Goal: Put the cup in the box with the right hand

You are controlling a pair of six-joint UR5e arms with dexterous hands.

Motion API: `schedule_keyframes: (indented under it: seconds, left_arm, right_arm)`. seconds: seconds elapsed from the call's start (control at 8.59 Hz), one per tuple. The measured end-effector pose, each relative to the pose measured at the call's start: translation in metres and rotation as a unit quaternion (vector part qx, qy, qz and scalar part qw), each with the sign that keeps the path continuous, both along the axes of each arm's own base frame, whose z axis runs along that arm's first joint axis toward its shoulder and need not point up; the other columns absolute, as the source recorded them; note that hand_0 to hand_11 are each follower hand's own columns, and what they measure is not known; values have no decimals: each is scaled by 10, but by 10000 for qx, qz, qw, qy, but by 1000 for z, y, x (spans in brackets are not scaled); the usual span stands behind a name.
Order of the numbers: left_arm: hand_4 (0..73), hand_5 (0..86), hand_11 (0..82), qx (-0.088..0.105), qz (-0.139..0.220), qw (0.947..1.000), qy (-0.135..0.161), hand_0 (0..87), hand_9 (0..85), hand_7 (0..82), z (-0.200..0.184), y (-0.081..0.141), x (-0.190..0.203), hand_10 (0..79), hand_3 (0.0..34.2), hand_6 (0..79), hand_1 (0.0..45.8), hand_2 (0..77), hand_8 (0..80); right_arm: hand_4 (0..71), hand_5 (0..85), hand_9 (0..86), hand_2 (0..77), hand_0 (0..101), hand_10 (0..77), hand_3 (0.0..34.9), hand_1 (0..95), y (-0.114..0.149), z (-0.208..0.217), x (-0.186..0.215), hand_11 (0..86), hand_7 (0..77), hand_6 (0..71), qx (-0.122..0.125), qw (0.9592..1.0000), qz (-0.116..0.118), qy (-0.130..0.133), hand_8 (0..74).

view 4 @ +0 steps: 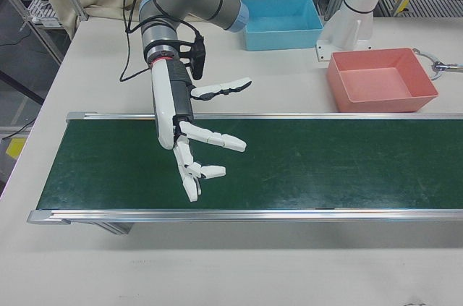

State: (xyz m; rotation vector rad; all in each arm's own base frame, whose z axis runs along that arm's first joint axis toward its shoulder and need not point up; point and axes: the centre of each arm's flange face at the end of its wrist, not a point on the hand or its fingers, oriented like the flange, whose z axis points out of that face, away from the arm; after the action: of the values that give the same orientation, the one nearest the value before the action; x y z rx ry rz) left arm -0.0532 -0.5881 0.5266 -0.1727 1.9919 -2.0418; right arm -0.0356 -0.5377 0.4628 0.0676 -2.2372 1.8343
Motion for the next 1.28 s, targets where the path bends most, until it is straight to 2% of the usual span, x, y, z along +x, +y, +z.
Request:
schedule_keyframes:
  seconds: [1.16, 1.28]
  left_arm:
    - [0, 0, 0, 4, -2, 10000, 2, 0, 5, 0, 0, 0, 0, 0, 0, 0, 5, 5, 0]
    - [0, 0, 0, 3, -1, 10000, 5, 0, 5, 0, 0, 0, 0, 0, 0, 0, 5, 5, 0]
  right_arm:
    - [344, 49, 87, 5, 560, 65, 0, 125, 0, 1, -1, 109, 415, 93, -7, 10000, -10, 3, 5]
    - [344, 49, 87, 5, 560, 65, 0, 125, 0, 0, -1, 109, 431, 93, -4, 10000, -10, 2, 5]
